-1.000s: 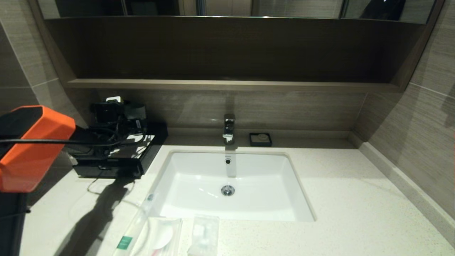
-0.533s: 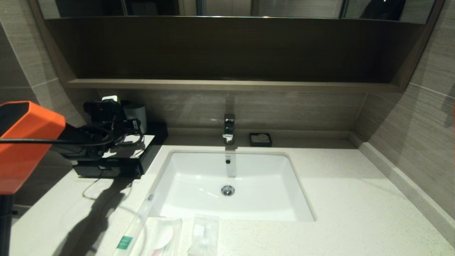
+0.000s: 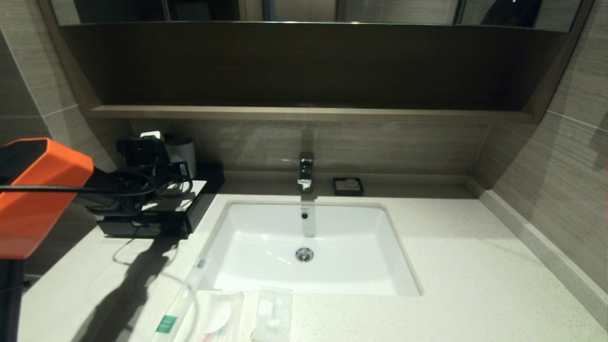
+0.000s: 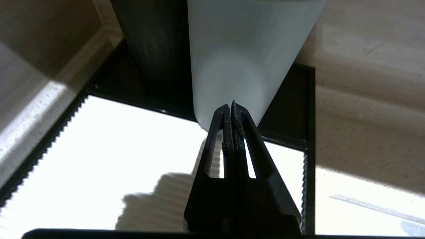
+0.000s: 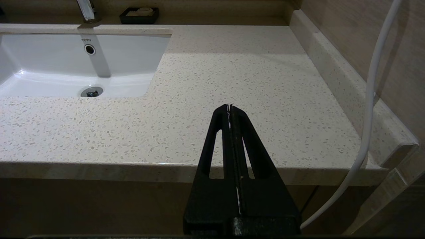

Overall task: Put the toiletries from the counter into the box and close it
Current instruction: Place the cup on the storage box

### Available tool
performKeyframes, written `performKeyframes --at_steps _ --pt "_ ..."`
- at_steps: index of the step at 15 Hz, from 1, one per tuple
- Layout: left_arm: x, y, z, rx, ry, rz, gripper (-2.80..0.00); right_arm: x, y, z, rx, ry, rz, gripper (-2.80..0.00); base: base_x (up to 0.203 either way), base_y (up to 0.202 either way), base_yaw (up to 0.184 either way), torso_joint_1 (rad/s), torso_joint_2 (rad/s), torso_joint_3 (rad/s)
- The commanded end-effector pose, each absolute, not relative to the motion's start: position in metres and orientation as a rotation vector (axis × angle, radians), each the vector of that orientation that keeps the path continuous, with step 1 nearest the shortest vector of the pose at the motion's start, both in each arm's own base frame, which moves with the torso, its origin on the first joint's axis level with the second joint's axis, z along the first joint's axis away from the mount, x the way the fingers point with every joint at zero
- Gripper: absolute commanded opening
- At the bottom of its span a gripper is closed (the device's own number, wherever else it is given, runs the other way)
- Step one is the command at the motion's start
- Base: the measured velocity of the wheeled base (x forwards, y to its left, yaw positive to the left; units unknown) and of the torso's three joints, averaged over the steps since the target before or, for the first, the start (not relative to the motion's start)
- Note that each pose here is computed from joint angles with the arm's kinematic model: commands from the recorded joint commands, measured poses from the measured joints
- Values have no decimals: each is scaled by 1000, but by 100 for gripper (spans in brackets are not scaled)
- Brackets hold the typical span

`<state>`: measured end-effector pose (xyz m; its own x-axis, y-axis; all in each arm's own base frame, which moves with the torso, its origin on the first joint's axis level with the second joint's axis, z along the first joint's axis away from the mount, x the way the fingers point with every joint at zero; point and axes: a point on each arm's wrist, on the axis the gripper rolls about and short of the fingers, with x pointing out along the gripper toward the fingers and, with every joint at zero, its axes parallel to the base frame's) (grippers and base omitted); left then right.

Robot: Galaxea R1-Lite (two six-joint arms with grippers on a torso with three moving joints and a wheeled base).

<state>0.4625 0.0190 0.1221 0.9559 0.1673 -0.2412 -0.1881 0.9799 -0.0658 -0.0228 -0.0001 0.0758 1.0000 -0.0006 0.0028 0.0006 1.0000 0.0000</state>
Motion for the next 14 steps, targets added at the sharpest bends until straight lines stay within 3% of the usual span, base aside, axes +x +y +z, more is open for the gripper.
performKeyframes --at_steps 1,14 --pt "466 19 110 -87 258 181 -280 -23 0 75 0 -3 0 -280 0 0 0 0 0 0" --pt "484 17 103 -89 235 176 -280 -23 0 75 -2 -3 0 -280 0 0 0 0 0 0"
